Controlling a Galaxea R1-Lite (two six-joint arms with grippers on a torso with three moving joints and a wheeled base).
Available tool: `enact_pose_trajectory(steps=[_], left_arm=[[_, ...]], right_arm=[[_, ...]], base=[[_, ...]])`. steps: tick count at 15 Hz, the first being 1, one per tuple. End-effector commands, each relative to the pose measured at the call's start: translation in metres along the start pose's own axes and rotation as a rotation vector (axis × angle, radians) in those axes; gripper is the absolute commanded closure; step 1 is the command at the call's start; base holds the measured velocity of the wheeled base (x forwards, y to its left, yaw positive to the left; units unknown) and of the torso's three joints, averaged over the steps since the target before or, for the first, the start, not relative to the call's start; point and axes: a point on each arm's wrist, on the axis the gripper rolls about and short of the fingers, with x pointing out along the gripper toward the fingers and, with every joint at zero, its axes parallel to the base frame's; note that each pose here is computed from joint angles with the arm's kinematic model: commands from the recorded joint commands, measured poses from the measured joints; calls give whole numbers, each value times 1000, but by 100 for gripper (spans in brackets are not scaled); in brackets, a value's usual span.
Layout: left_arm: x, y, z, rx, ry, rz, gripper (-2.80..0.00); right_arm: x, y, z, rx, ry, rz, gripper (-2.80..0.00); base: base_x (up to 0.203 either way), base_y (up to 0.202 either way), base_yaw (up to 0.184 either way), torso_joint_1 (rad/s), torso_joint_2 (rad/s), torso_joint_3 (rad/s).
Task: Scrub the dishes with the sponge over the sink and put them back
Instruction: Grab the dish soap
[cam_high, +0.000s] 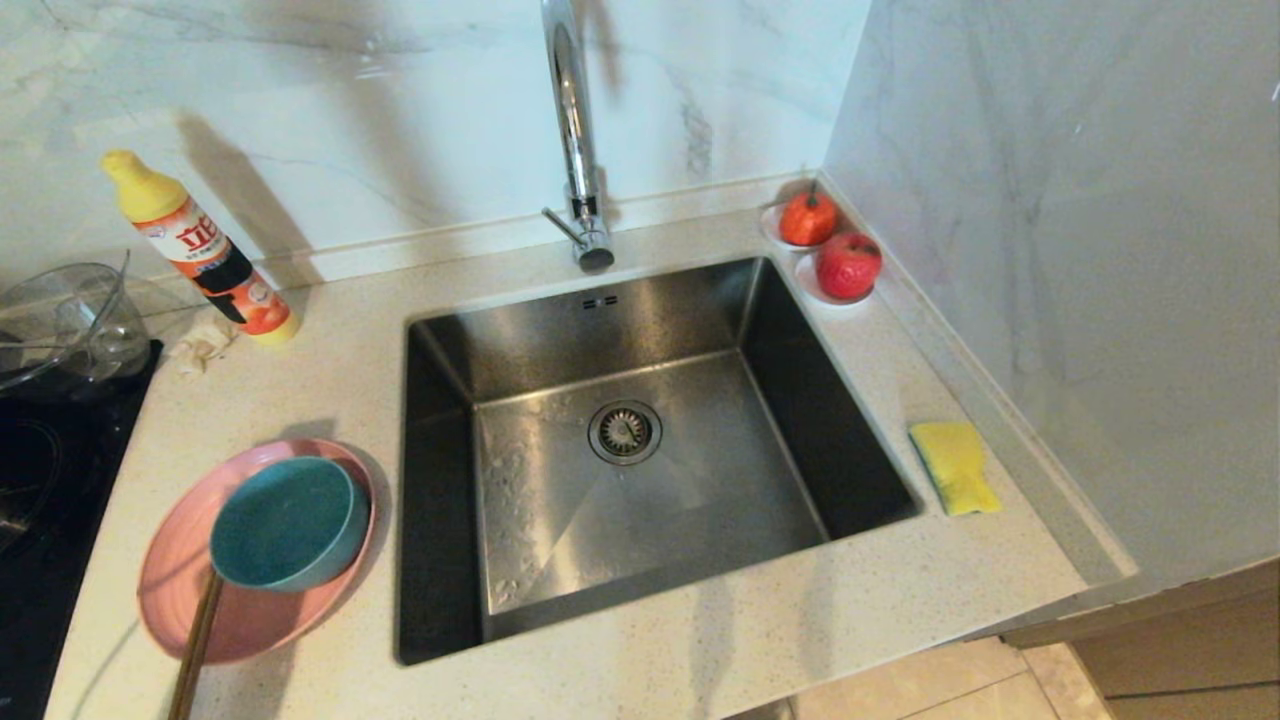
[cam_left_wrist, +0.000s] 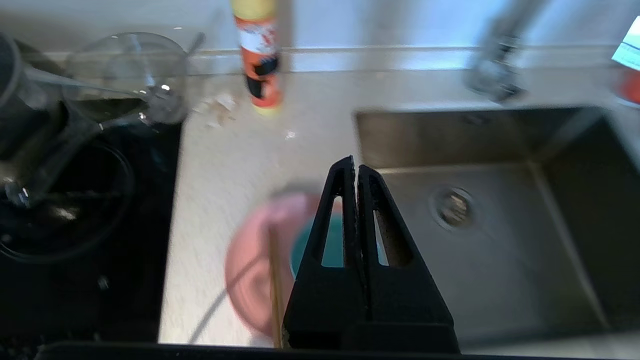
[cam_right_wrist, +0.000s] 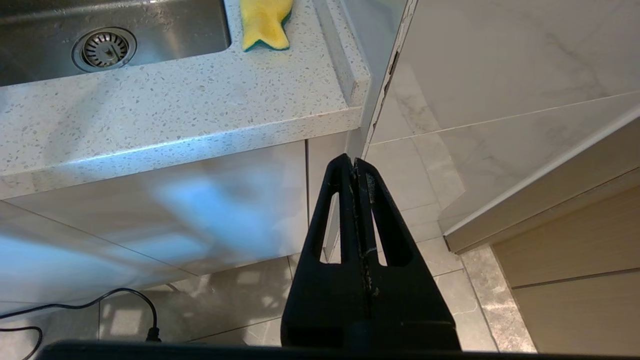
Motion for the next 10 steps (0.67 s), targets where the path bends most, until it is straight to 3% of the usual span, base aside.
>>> enact_pose_trajectory(steps=[1, 3, 5, 8, 10], left_arm=[[81, -11, 4, 16, 134, 74, 0], [130, -16, -4, 15, 159, 141, 0], [169, -20, -15, 11, 131, 197, 0], [207, -16, -41, 17, 170, 255, 0], [224, -14, -51, 12, 158, 257, 0]], right_arm=[[0, 0, 0, 0, 0, 0, 0], [0, 0, 0, 0, 0, 0, 0], [0, 0, 0, 0, -1, 0, 0], [0, 0, 0, 0, -1, 0, 0], [0, 0, 0, 0, 0, 0, 0]], base=[[0, 0, 0, 0, 0, 0], [0, 0, 0, 0, 0, 0], [0, 0, 0, 0, 0, 0], [0, 0, 0, 0, 0, 0], [0, 0, 0, 0, 0, 0]])
